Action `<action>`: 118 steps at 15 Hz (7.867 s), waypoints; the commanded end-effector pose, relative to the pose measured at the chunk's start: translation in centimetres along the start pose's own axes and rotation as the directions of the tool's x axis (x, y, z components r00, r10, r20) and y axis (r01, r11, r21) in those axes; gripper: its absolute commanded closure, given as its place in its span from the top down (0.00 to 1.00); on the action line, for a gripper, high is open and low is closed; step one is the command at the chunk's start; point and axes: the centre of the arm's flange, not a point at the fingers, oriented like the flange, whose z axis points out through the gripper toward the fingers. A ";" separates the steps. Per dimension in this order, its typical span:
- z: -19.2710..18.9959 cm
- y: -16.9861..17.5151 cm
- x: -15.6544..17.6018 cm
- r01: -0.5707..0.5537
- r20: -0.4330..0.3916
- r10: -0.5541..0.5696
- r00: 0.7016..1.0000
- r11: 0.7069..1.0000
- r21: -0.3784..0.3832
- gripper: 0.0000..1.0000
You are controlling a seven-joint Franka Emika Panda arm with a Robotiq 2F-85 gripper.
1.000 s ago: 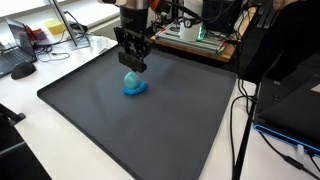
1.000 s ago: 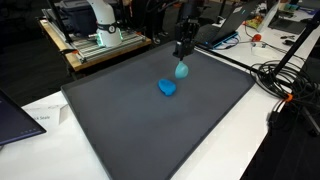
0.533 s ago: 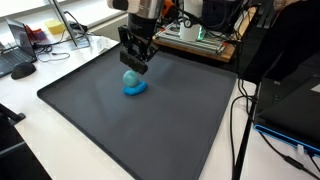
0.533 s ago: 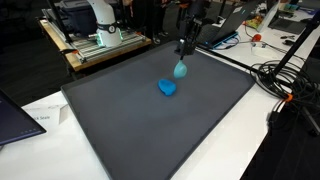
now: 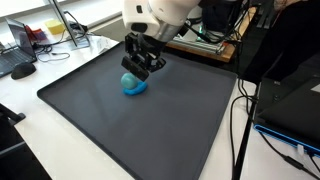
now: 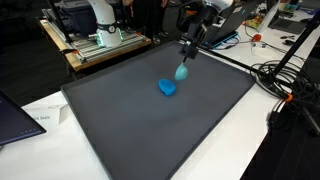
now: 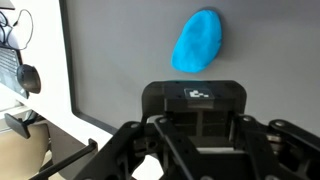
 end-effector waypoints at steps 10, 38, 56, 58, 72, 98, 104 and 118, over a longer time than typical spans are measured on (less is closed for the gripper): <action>2.0 -7.4 3.1 0.014 -0.012 -0.018 1.000 0.956 -0.292 0.22; 2.5 -4.1 1.5 0.050 -0.007 -0.051 0.999 0.994 -0.100 0.22; 5.0 13.0 -2.1 -0.014 -0.052 0.042 0.998 0.898 0.439 0.22; 5.6 14.2 -2.0 -0.009 -0.046 0.036 0.998 0.873 0.489 0.22; 8.4 17.3 -1.4 0.038 -0.084 0.016 0.996 0.793 0.607 0.47; 20.4 24.9 -0.6 0.110 -0.115 0.002 0.993 0.293 0.950 0.22; 23.0 25.3 -0.3 0.100 -0.106 0.013 0.994 0.233 0.967 0.22; 24.4 25.9 -2.5 0.079 -0.097 0.054 0.994 0.269 0.960 0.22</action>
